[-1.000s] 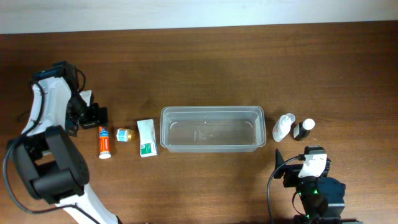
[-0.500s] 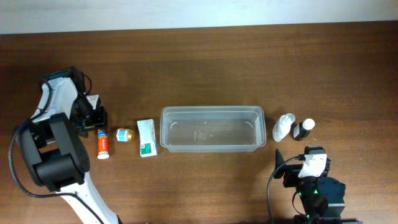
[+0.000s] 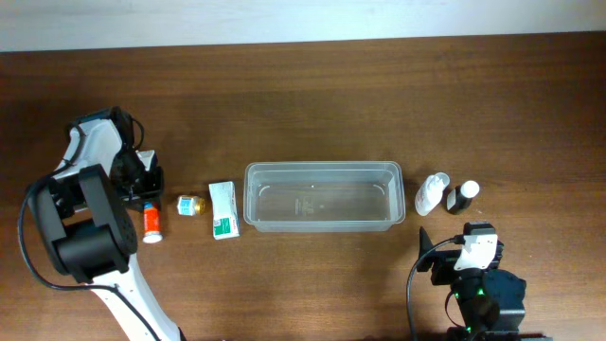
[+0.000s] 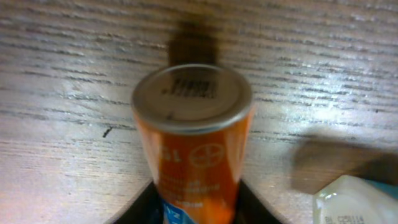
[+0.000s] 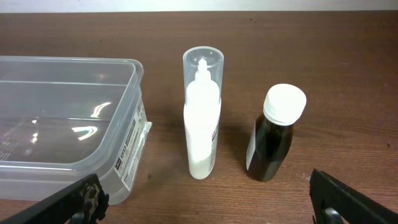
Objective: Pack container
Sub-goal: 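Reach the left gripper to the orange tube and grasp it, then carry the orange tube over the container and release it inside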
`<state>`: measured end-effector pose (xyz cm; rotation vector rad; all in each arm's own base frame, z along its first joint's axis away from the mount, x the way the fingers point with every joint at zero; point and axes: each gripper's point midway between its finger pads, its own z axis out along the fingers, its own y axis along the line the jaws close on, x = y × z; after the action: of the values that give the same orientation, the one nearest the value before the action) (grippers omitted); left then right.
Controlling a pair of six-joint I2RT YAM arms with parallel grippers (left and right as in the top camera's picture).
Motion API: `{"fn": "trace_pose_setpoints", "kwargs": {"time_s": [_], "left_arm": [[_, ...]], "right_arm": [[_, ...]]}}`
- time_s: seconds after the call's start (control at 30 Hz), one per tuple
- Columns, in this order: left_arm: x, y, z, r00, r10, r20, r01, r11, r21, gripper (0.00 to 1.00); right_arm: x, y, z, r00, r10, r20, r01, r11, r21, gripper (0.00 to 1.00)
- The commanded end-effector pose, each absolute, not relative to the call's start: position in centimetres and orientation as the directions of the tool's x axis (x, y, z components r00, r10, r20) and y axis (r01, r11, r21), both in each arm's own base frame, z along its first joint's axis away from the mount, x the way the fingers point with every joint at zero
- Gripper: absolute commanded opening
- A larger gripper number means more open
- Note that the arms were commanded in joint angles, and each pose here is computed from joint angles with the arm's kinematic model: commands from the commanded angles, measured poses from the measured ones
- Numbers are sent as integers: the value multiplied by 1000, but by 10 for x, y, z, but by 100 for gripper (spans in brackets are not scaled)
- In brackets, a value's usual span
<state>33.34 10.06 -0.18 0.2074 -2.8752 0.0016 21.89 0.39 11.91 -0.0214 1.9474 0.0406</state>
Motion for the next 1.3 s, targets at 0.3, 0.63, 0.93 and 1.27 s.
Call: {"fn": "trace_pose_setpoints", "kwargs": {"time_s": [0.3, 0.63, 0.93, 1.27], "left_arm": [[386, 76, 94, -986, -115, 121, -126, 988, -88, 8], [417, -105, 227, -802, 529, -279, 563, 825, -54, 8], [359, -268, 217, -307, 901, -306, 943, 332, 34, 8], [326, -327, 135, 60, 981, -183, 998, -58, 12, 8]], "right_arm": [[219, 4, 117, -367, 1, -930, -41, 999, 18, 98], [219, 4, 117, -367, 1, -930, -41, 999, 18, 98], [219, 4, 117, -367, 1, -930, -41, 999, 18, 98], [219, 4, 117, -367, 1, -930, -41, 999, 18, 98]]}}
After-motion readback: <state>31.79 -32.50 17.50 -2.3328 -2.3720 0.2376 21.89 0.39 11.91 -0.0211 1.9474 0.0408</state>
